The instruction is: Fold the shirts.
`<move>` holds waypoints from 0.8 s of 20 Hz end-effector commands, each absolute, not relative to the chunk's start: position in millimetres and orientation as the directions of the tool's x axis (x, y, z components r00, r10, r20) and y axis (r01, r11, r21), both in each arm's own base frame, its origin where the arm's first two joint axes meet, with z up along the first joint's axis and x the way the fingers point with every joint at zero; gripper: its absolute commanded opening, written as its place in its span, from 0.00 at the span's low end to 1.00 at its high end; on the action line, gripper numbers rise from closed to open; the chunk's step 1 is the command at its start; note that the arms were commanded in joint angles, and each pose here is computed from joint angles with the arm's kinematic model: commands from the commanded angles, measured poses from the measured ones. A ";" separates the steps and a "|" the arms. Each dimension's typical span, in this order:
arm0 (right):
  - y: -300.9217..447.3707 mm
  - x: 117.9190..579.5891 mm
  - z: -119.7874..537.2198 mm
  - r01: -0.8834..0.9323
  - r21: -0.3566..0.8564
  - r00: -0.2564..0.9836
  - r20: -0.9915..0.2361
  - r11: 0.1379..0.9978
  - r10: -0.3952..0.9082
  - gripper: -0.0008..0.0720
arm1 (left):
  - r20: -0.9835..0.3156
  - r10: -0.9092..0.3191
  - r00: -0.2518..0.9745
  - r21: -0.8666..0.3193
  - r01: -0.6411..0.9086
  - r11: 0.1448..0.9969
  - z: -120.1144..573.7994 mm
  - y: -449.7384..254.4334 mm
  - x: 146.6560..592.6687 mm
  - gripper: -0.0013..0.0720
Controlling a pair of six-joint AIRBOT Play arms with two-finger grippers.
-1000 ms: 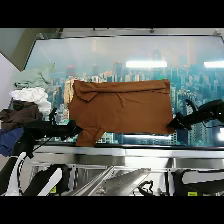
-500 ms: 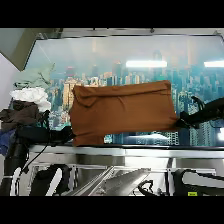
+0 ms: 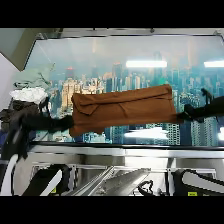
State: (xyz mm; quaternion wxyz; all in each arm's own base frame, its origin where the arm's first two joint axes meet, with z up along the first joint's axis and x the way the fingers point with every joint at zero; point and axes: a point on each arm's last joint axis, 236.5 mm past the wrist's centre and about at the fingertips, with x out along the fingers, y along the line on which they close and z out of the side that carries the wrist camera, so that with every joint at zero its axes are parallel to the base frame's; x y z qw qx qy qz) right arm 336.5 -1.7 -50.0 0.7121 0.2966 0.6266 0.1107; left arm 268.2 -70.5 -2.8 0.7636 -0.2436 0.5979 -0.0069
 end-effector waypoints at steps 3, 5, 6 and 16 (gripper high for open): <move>12.3 453.8 -1.5 0.019 0.524 0.454 -0.763 0.851 0.460 0.03 | -0.908 -0.289 0.303 -0.363 -0.225 0.904 -8.0 -75.6 393.1 0.04; 11.6 480.3 -11.3 0.019 0.463 0.460 -0.791 0.886 0.403 0.03 | -0.917 -0.272 0.293 -0.338 -0.205 0.919 -22.9 -79.9 426.3 0.04; 9.5 485.6 -23.2 0.031 0.426 0.440 -0.818 0.904 0.370 0.03 | -0.918 -0.269 0.293 -0.334 -0.203 0.920 -29.0 -82.3 439.0 0.04; 15.6 521.3 -77.0 0.002 0.297 0.448 -0.854 0.955 0.265 0.03 | -0.966 -0.150 0.210 -0.195 -0.212 0.958 -77.9 -75.4 468.9 0.04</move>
